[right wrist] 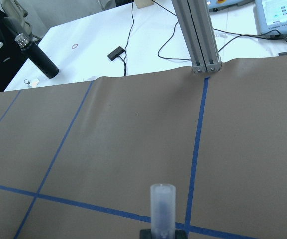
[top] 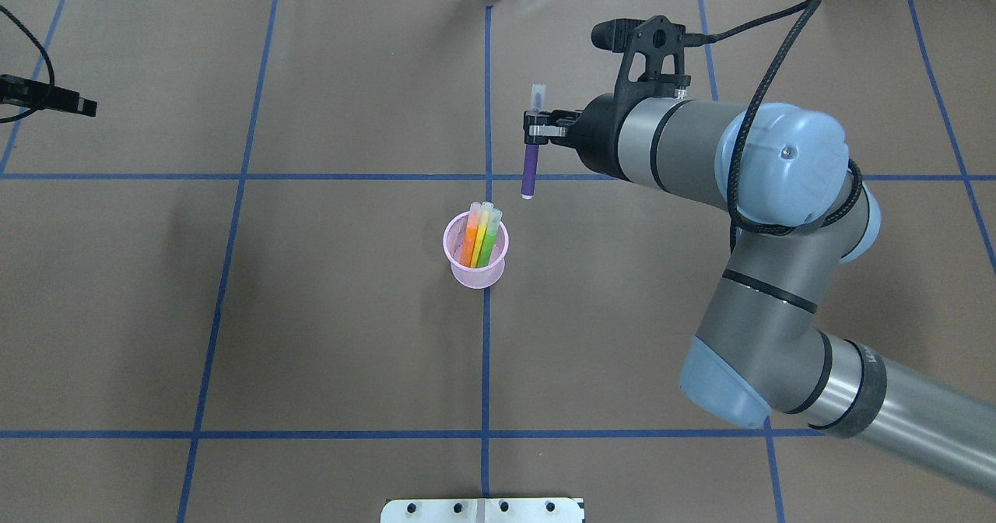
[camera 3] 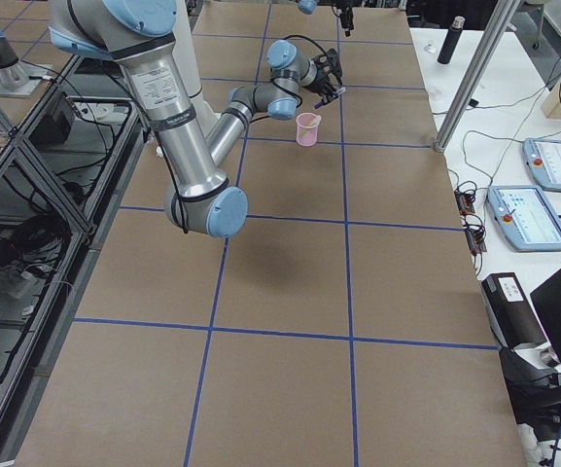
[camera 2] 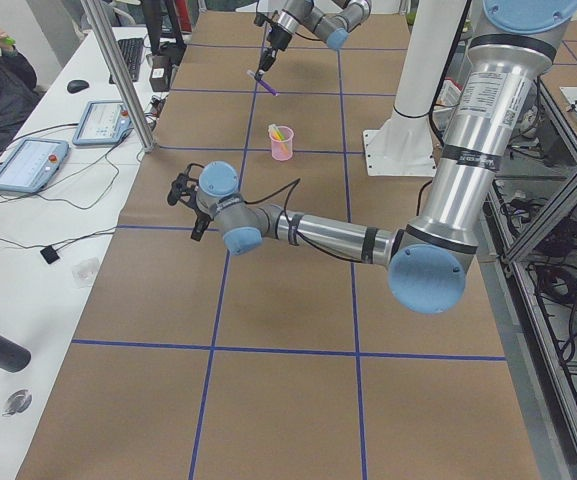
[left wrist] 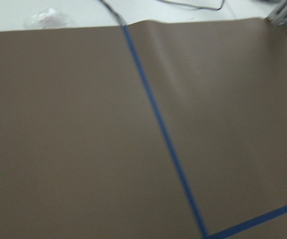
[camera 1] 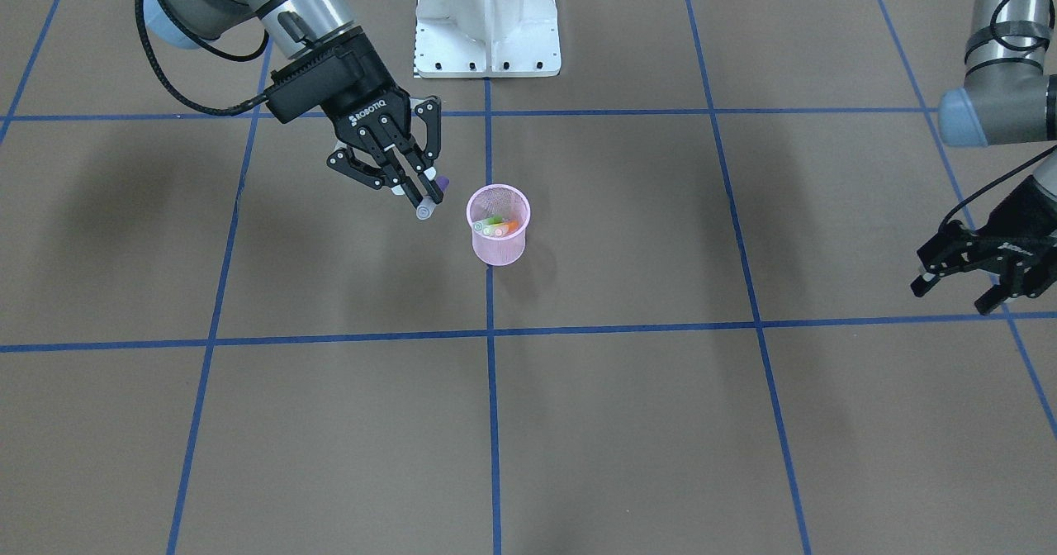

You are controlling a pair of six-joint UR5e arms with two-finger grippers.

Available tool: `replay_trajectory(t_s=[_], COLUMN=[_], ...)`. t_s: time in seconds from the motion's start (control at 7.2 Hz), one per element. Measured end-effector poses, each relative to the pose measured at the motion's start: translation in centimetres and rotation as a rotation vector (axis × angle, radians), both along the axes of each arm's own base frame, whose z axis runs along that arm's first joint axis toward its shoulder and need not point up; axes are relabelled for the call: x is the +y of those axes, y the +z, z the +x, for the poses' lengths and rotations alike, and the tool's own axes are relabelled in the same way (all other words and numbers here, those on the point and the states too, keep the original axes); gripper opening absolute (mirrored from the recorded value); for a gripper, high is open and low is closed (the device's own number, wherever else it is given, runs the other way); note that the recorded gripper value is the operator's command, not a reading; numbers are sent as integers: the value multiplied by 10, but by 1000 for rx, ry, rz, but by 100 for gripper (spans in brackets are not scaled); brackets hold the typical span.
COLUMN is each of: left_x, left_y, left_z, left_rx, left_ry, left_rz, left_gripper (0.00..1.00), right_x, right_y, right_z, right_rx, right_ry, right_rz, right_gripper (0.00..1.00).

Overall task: Collect pens into pen holder
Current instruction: 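Lift the purple pen with the right gripper and carry it toward the cup, then lower the purple pen into the pink cup and open the right gripper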

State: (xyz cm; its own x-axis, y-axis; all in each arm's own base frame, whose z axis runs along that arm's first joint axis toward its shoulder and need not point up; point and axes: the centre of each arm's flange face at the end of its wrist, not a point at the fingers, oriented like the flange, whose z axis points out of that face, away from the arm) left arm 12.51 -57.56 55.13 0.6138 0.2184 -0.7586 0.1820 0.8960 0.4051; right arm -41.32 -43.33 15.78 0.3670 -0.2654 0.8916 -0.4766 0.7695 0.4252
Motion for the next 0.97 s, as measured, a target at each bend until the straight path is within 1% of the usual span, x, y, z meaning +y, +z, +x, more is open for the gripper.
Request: replay_trajectory(t_s=[0.14, 0.28, 0.42, 0.56, 0.69, 0.97], left_x=[0, -3, -8, -10, -12, -15], left_y=[19, 31, 41, 47, 49, 49], left_z=[-24, -43, -56, -62, -64, -64], left_rx=[-47, -96, -163, -208, -227, -237], left_ry=[-54, -104, -150, -177, -185, -189], left_rz=[-8, -1, 20, 33, 38, 39], left_gripper=[100, 100, 100, 100, 100, 100], right_x=[11, 27, 42, 50, 51, 49], right_y=[-3, -5, -4, 0, 6, 2], right_z=[-12, -31, -49, -62, -74, -107], right_rx=[3, 16, 44, 73, 101, 127], right_ry=[3, 14, 37, 62, 83, 110], right_rz=[16, 39, 69, 88, 93, 97], right_gripper=[0, 0, 0, 0, 0, 0])
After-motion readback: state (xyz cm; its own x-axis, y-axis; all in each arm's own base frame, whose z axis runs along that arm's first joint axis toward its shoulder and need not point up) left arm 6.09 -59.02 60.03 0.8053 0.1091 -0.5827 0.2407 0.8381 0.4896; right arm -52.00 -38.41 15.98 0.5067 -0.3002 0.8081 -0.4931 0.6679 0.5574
